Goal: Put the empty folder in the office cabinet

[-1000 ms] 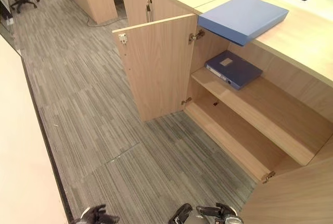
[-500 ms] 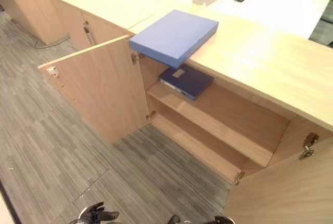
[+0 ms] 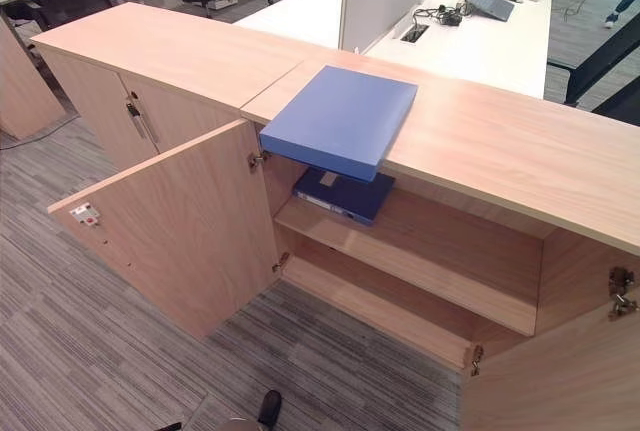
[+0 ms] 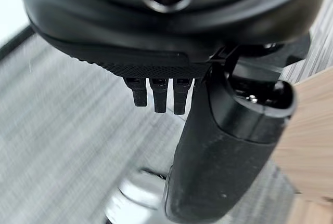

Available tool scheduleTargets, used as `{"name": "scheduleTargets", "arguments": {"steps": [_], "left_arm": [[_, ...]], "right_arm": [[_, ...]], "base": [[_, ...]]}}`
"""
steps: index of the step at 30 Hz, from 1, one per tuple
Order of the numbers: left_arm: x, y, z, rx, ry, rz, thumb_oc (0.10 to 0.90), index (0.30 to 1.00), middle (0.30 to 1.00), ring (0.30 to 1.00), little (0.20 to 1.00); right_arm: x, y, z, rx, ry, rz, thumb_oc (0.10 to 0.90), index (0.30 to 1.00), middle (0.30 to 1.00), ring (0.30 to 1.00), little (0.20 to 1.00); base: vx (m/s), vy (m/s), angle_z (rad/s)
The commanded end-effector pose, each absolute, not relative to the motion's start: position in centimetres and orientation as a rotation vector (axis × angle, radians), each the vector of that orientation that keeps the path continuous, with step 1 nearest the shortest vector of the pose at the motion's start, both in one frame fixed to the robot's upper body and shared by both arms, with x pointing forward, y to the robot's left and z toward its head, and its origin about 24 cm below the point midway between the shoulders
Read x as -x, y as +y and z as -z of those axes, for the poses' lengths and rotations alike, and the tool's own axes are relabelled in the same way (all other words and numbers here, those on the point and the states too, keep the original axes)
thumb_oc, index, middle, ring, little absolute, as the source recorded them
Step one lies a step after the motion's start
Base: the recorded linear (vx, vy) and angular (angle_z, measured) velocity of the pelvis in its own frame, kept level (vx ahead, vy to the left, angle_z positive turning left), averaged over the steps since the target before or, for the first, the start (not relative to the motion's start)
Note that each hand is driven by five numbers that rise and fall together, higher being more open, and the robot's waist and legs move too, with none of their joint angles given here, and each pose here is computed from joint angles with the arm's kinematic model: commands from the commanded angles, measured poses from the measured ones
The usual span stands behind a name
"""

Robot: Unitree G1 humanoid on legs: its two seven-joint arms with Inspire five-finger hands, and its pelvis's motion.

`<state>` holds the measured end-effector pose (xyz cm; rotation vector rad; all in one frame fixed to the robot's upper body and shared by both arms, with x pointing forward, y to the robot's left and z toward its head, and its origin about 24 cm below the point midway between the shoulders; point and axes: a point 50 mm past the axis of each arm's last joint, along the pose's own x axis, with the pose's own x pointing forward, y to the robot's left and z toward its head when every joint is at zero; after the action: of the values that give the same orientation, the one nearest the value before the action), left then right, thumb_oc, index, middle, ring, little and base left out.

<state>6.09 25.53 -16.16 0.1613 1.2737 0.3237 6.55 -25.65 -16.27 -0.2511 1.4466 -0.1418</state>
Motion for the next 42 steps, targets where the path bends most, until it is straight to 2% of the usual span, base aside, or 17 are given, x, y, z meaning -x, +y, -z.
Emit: {"name": "scheduleTargets", "arguments": {"steps": [1,7,12,18,19,22,24,28,33,42], "left_arm": [[-7.3,24.1,16.3,-0.217,1.244,-0.232,0.800,0.900,0.900,0.900,0.900],[-8.9,24.1,16.0,-0.262,1.201,-0.173,0.800,0.900,0.900,0.900,0.900],[-10.5,24.4,15.5,-0.316,1.160,-0.105,0.800,0.900,0.900,0.900,0.900],[-10.8,25.1,15.2,-0.345,1.153,-0.100,0.800,0.900,0.900,0.900,0.900],[-10.7,25.1,15.2,-0.334,1.155,-0.110,0.800,0.900,0.900,0.900,0.900],[-10.4,25.3,15.3,-0.339,1.172,-0.145,0.800,0.900,0.900,0.900,0.900],[-9.3,25.6,15.5,-0.314,1.202,-0.202,0.800,0.900,0.900,0.900,0.900],[-8.1,25.2,15.9,-0.225,1.224,-0.261,0.800,0.900,0.900,0.900,0.900],[-7.3,24.5,16.3,-0.210,1.259,-0.252,0.800,0.900,0.900,0.900,0.900],[-9.5,23.4,16.0,-0.159,1.176,-0.211,0.800,0.900,0.900,0.900,0.900]], "right_arm": [[-6.8,-28.1,15.4,0.308,1.452,0.187,0.800,0.900,0.900,0.900,0.900],[-8.3,-28.1,15.1,0.322,1.422,0.169,0.800,0.900,0.900,0.900,0.900],[-11.4,-28.3,14.3,0.325,1.333,0.160,0.800,0.900,0.900,0.900,0.900],[-13.8,-29.0,13.3,0.335,1.257,0.185,0.800,0.900,0.900,0.900,0.900],[-13.9,-27.9,13.7,0.346,1.241,0.159,0.800,0.900,0.900,0.900,0.900],[-12.7,-25.9,14.8,0.343,1.256,0.096,0.800,0.900,0.900,0.900,0.900],[-10.4,-24.7,15.7,0.330,1.308,0.068,0.800,0.900,0.900,0.900,0.900],[-8.8,-24.3,16.2,0.347,1.358,0.033,0.800,0.900,0.900,0.900,0.900],[-8.7,-24.3,16.2,0.353,1.355,0.021,0.800,0.900,0.900,0.900,0.900],[-10.0,-24.7,15.8,0.363,1.293,0.027,0.800,0.900,0.900,0.900,0.900]], "base": [[0.22,0.287,-0.22],[0.21,0.294,-0.26],[0.19,0.263,-0.45],[0.11,0.016,-0.53],[0.08,-0.183,-0.55],[0.08,-0.135,-0.30],[0.15,-0.189,0.00],[0.19,-0.247,0.20],[0.15,-0.212,0.26],[0.11,-0.216,0.03]]}}
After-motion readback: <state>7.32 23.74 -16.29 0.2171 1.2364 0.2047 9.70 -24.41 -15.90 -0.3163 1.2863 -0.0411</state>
